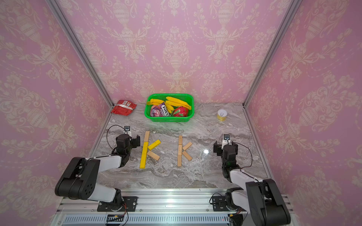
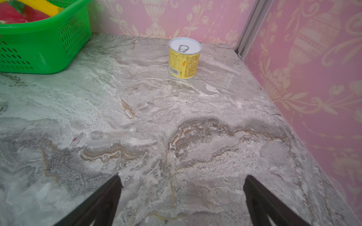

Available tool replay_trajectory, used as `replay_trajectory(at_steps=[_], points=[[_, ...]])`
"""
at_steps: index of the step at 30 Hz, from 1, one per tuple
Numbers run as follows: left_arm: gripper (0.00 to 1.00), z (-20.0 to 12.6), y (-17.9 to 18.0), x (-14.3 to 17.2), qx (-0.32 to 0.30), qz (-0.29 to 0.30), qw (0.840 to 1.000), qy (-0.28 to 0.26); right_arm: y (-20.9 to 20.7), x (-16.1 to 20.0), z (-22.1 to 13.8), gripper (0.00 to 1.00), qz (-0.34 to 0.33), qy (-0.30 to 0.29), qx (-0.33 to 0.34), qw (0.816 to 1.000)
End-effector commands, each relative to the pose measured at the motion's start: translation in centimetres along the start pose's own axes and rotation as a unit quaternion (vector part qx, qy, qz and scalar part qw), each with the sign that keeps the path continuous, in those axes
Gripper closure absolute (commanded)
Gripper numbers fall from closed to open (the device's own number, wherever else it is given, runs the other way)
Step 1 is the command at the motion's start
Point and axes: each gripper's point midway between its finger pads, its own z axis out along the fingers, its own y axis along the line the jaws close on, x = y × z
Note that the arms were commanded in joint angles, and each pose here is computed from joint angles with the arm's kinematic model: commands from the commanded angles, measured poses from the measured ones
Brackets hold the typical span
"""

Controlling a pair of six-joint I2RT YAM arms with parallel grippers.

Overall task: Assemble the letter k with building blocks
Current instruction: Reset both arms

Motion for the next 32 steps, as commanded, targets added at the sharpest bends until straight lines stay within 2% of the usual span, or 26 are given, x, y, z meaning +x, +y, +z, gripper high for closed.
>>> replay_trajectory(at_steps=[1,4,6,7,9,15,32], points=[[0.01,0.2,0.8,-0.9,0.004,-0.017,0.999,-0.040,2.1,-3.3,1.8,0.00,-0.022,-0.050,-0.056,0.997],[0.01,0.5,0.9,-0.3,0.019,-0.031,0.998,-0.047,1.0,-2.8,2.7,0.00,0.011,-0.036,-0.054,0.998],[0.01,1.2,1.1,-0.1,0.017,-0.034,0.999,-0.027,-0.3,-1.7,3.0,0.00,0.043,-0.057,-0.037,0.997],[0.01,1.8,1.4,0.1,0.007,-0.040,0.999,-0.019,-1.2,-2.2,3.1,0.00,0.059,-0.084,-0.018,0.995],[0.01,1.9,2.2,0.3,0.002,-0.060,0.998,-0.014,-2.2,-1.5,4.0,0.00,0.074,-0.026,0.007,0.997],[0.01,1.9,1.3,0.3,0.027,-0.047,0.998,-0.013,-2.6,-1.3,4.1,0.00,0.077,-0.025,0.016,0.997],[0.01,1.9,1.2,0.2,0.030,-0.045,0.998,-0.015,-2.6,-1.5,4.1,0.00,0.074,-0.028,0.020,0.997]])
